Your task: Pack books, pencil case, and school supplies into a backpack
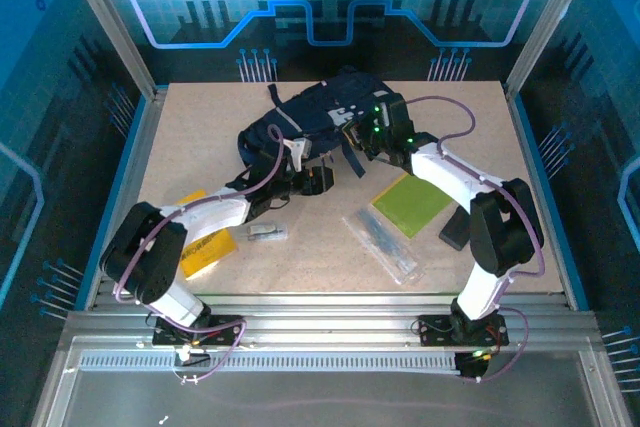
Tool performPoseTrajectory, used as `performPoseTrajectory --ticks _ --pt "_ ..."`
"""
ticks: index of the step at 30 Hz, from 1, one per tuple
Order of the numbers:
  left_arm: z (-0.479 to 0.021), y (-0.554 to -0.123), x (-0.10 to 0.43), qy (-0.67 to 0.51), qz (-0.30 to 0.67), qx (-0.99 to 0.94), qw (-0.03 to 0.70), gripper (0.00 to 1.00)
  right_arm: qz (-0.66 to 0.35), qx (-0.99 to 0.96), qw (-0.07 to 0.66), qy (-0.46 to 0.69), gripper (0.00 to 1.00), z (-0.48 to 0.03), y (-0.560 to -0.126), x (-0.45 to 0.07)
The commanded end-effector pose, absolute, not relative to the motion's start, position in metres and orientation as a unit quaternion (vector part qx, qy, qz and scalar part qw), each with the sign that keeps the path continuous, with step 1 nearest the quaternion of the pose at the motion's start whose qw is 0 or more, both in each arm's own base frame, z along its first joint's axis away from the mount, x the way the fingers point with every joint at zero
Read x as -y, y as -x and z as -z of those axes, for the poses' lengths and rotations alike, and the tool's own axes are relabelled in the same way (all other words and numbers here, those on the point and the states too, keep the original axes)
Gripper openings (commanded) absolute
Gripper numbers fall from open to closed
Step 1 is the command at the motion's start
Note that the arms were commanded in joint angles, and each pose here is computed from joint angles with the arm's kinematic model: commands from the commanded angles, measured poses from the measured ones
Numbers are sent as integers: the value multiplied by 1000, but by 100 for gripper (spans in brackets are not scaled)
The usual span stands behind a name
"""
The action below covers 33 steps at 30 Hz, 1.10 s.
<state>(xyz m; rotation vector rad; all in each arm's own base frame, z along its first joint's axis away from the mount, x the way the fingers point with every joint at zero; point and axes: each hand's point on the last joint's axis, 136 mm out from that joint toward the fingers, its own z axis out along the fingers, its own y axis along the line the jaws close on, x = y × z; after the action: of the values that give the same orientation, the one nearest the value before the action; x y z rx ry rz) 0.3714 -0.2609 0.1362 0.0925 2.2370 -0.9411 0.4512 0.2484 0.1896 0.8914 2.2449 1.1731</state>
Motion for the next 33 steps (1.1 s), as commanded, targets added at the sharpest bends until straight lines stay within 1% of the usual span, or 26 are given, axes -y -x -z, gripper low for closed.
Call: performPoseTrajectory --ticks 1,4,8,12,18,21,24,25,28,29,31,33 --pt "-167 -399 258 -41 384 -830 402 64 -491 -788 248 -275 0 -251 -446 -266" --pt "-169 -407 254 -39 382 -827 410 64 -496 -788 245 -270 0 -253 -445 -268" --pt "-178 -412 260 -57 396 -816 417 62 -502 -786 243 -267 0 -256 -445 -269" --pt "-185 -416 268 -71 414 -805 419 57 -506 -784 240 -268 0 -256 -445 -270" --pt "-181 -426 271 -70 416 -801 425 52 -520 -779 232 -263 0 -260 -443 -274" --pt "-181 -430 271 -71 414 -799 430 47 -519 -779 233 -264 0 -260 -443 -273" --pt "-181 -433 267 -71 400 -800 440 47 -517 -778 235 -267 0 -260 -443 -268" --pt "-181 -433 264 -69 393 -801 445 45 -517 -778 237 -268 0 -260 -443 -266" --pt "-182 -435 256 -63 386 -802 452 35 -514 -777 240 -271 0 -259 -444 -262" --pt "-182 -435 253 -61 384 -803 452 35 -513 -778 241 -272 0 -258 -444 -261" --pt "-180 -434 250 -59 380 -807 449 35 -511 -778 241 -275 0 -256 -445 -259" --pt "-177 -431 248 -60 373 -811 446 39 -510 -778 241 -276 0 -254 -446 -258"
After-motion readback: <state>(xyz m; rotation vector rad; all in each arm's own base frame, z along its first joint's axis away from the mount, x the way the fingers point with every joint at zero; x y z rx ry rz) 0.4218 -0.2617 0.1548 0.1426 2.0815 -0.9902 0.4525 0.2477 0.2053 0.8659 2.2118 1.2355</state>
